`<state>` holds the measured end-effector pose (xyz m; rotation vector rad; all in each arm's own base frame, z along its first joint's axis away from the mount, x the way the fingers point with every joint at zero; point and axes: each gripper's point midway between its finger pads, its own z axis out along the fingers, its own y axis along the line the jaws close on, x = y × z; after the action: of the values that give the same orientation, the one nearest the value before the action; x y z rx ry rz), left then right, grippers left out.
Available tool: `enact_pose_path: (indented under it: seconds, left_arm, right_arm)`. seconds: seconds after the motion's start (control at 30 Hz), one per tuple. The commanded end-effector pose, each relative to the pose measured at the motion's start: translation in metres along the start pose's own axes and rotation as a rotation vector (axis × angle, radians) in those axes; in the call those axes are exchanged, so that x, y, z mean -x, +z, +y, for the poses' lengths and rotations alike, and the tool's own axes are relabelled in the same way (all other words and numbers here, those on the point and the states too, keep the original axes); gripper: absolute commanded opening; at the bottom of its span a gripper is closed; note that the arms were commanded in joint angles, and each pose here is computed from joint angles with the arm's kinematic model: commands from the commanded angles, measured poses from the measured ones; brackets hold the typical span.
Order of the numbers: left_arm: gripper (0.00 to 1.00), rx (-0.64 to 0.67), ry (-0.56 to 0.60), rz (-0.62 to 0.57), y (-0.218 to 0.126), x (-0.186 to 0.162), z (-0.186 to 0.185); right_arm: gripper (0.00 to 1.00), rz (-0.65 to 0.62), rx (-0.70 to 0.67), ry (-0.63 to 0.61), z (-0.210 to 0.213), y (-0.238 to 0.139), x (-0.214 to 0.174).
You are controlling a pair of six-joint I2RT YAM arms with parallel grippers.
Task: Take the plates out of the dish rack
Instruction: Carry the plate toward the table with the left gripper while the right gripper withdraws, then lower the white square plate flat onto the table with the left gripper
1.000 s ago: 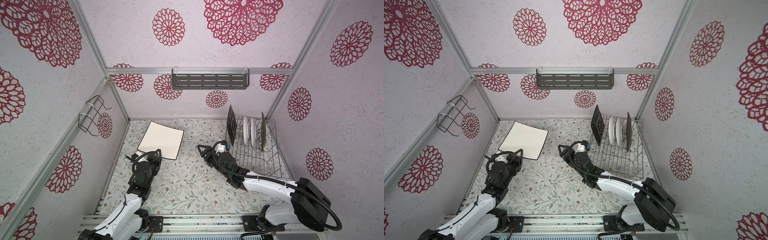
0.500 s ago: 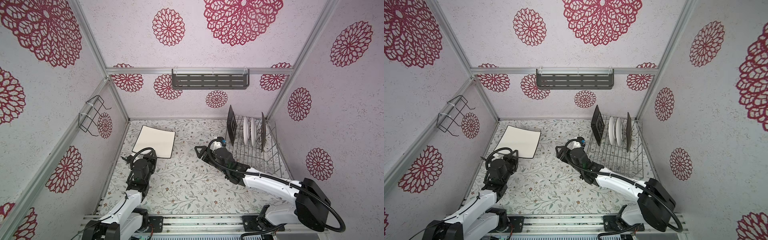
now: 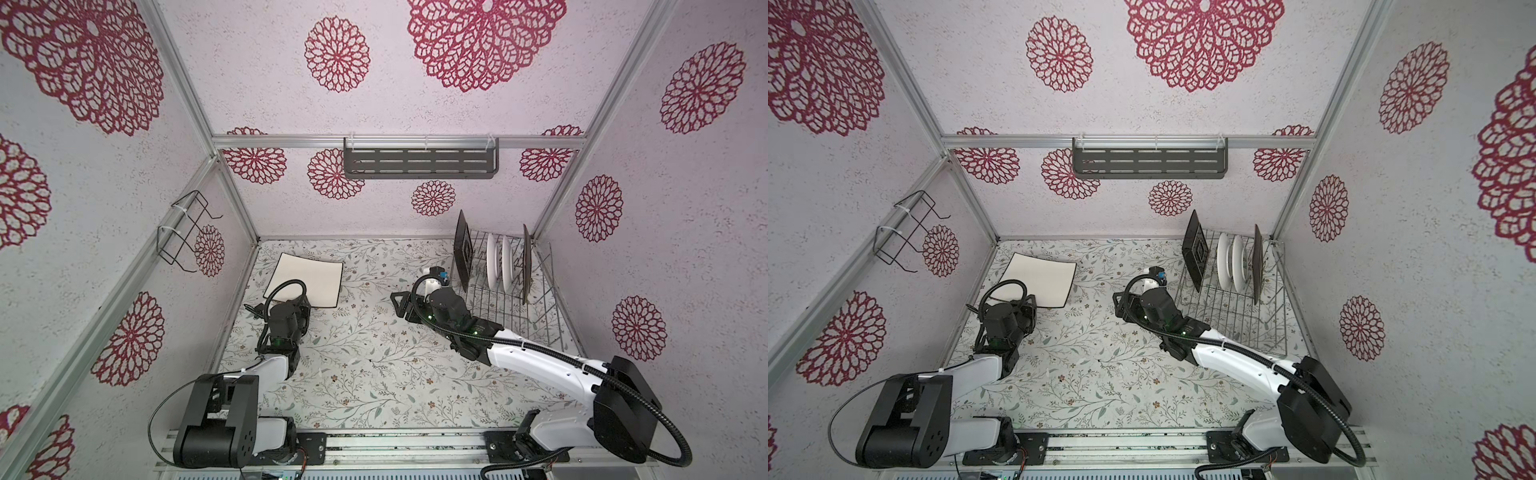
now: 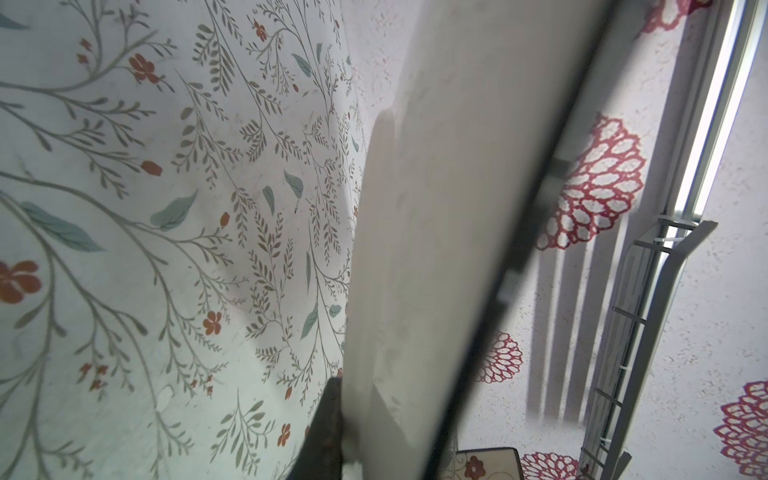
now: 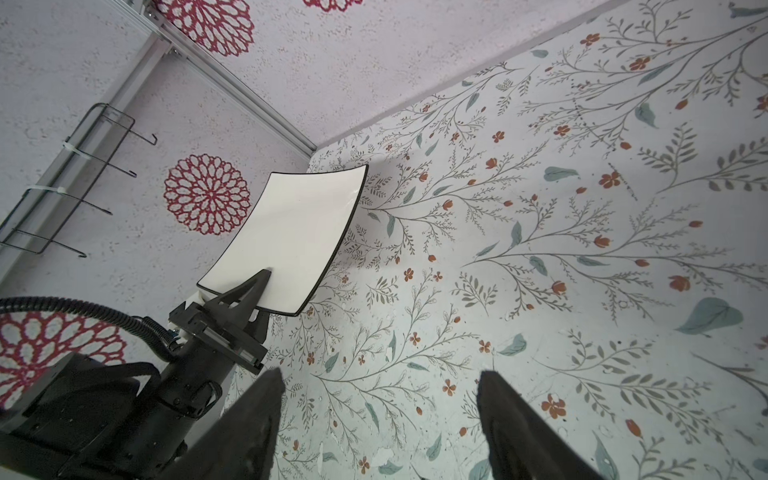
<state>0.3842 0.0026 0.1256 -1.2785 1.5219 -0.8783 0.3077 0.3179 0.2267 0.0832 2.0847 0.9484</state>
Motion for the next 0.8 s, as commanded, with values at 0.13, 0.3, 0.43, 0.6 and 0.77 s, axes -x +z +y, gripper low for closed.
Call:
enact_pose_path:
  seconds: [0.13,0.3,0.43,0.6,0.77]
  left_arm:
    - [0.00,-0.281,-0.022,-0.073,-0.002,0.033,-0.080]
    - [0.00,-0.259,-0.040,-0.048,0.004,0.040,-0.072]
    - [0.00,-0.221,-0.035,-0.033,0.011,0.041,-0.061]
    - [0.00,-0.190,-0.034,-0.036,0.017,0.042,-0.049]
    - [0.00,-0.170,-0.046,-0.023,0.025,0.044,-0.040]
  right_arm:
    - [0.77,0.029,0.021,-0.020,0.002,0.018,0.002]
    - [0.77,0.050,0.024,-0.016,0.001,0.028,-0.004]
    - [0.77,0.075,0.037,-0.025,0.005,0.034,-0.008]
    - [0.78,0.086,0.026,-0.042,0.001,0.036,-0.011]
    - [0.79,0.090,-0.003,-0.064,-0.003,0.034,-0.010]
